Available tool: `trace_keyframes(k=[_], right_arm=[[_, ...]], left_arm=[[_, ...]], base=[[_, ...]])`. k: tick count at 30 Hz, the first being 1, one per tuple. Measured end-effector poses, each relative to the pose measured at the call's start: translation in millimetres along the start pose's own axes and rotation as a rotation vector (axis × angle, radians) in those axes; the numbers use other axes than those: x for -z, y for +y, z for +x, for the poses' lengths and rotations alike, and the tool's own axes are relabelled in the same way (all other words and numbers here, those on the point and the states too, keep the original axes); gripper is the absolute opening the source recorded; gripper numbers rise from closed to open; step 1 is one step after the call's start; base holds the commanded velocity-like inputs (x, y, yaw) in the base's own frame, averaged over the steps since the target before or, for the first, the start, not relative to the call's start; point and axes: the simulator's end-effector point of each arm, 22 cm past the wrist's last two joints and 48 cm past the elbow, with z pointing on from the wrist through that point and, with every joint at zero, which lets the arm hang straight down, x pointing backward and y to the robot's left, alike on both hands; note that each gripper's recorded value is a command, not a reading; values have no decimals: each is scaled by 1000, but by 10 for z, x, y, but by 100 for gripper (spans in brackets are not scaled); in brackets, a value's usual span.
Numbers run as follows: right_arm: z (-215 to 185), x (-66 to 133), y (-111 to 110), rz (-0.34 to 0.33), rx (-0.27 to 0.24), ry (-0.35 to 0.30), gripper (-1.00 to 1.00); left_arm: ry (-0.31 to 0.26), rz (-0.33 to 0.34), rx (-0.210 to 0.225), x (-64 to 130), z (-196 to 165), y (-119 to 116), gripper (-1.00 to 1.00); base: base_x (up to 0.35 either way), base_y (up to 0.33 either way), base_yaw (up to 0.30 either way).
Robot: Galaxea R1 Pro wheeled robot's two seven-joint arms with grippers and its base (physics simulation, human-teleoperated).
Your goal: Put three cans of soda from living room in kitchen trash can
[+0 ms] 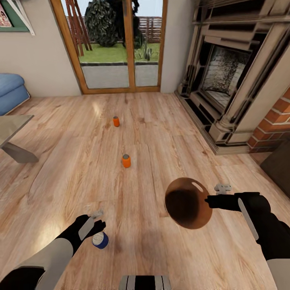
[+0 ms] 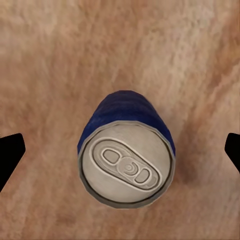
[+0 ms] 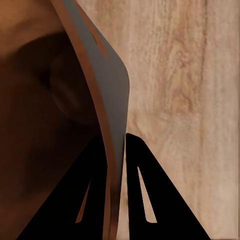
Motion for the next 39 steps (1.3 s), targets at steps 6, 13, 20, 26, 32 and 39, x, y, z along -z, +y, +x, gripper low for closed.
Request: trace_keyframes(k=[6,13,20,26,32,39], right_arm=[[88,-108,-23,-3,-7,23,-100],[163,-212,-40,-2,-6,40,-100],[256,-325,-63,0,-7,62,-100],[333,-406,-90,0,-12,81,-100],[328,-386,-138,7,-9,81,-100],[327,-379,-153,9,-8,81,-100]], left_arm=[[20,-9,-4,-109,88,29,100],[50,-11,-7,-229,226,2,100],[77,-21,-8,-349,345,33,100],[96,-29,-9,-432,430,60,100],[68,-25,-5,-432,377,43,100],[40,-29,-35,-436,346,24,-100]], base=[[0,0,0],[0,0,0],[0,0,0],[0,0,0],[0,0,0],[0,0,0]])
